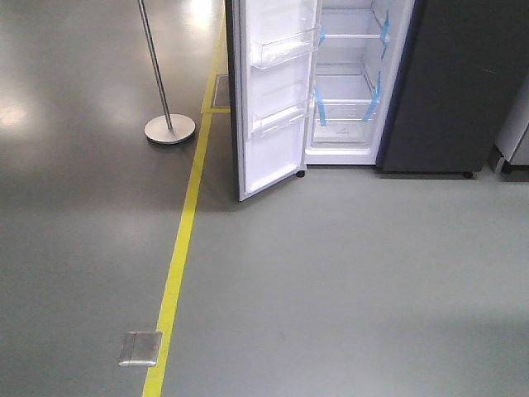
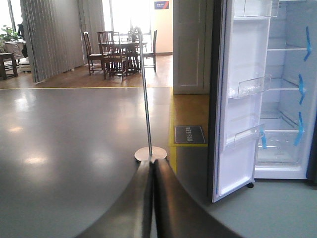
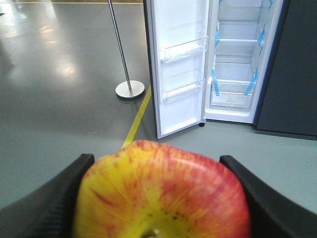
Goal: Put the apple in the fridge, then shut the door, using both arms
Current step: 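Approach the refrigerator opening with the apple held in the right gripper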
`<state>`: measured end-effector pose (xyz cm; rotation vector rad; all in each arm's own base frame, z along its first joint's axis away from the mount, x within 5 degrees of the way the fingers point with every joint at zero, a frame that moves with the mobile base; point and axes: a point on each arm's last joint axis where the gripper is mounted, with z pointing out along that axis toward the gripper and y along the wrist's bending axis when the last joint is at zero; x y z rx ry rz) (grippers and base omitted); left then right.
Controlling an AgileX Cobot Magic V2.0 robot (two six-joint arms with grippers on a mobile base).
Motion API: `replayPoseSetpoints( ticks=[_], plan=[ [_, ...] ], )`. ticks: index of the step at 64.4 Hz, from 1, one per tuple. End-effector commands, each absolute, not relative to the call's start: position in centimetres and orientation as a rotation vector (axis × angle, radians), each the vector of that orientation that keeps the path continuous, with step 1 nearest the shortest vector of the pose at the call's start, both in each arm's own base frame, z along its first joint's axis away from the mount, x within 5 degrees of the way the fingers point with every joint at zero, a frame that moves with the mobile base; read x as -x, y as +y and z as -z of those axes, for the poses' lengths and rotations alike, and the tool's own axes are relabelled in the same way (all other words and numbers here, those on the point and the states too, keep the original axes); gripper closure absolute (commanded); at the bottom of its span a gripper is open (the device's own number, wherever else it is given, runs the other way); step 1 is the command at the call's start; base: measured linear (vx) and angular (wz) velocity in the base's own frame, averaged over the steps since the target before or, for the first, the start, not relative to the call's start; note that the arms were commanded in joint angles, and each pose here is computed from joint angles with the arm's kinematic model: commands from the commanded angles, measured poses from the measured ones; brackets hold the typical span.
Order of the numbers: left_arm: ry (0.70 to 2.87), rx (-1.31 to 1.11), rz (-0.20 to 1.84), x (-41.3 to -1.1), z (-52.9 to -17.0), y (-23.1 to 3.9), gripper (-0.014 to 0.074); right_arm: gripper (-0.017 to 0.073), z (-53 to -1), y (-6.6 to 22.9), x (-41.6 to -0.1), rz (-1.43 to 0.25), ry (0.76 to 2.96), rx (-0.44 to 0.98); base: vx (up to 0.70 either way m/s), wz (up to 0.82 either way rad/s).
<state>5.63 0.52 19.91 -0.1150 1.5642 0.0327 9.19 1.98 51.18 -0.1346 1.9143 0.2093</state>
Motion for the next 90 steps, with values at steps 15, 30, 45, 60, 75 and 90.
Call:
replayPoseSetpoints(
  ticks=[15,30,45,60,75,90],
  plan=[
    [1.46,0.107,-0.027,-5.39,-21.24,0.48,0.06,0.0568,-52.54,1.93,-9.02,-0.206,1.808,0.13,0.14,-0.01],
    [1.46,0.107,-0.027,-5.39,-21.24,0.48,0.06,0.0568,-52.54,1.93,-9.02,-0.206,1.808,0.13,0.12,-0.01],
    [1.46,0.107,-0.027,-5.39,-21.24,0.48,0.06,0.0568,-52.54,1.93,-9.02,-0.206,1.808,0.13,0.1,-0.01],
    [1.46,0.107,-0.027,-5.39,-21.24,0.48,0.06,0.0568,-52.54,1.93,-9.02,-0.206,1.808,0.13,0.1,-0.03],
    [1.46,0.107,-0.027,-5.39,-21.24,0.48,0.06,0.0568,-52.54,1.93,-9.02,-0.206,1.808,0.13,0.1,-0.01],
    [1.46,0.107,-0.027,-5.39,-21.24,0.48,0.06,0.0568,-52.54,1.93,-9.02,-0.206,1.808,0.13,0.1,0.0]
  ],
)
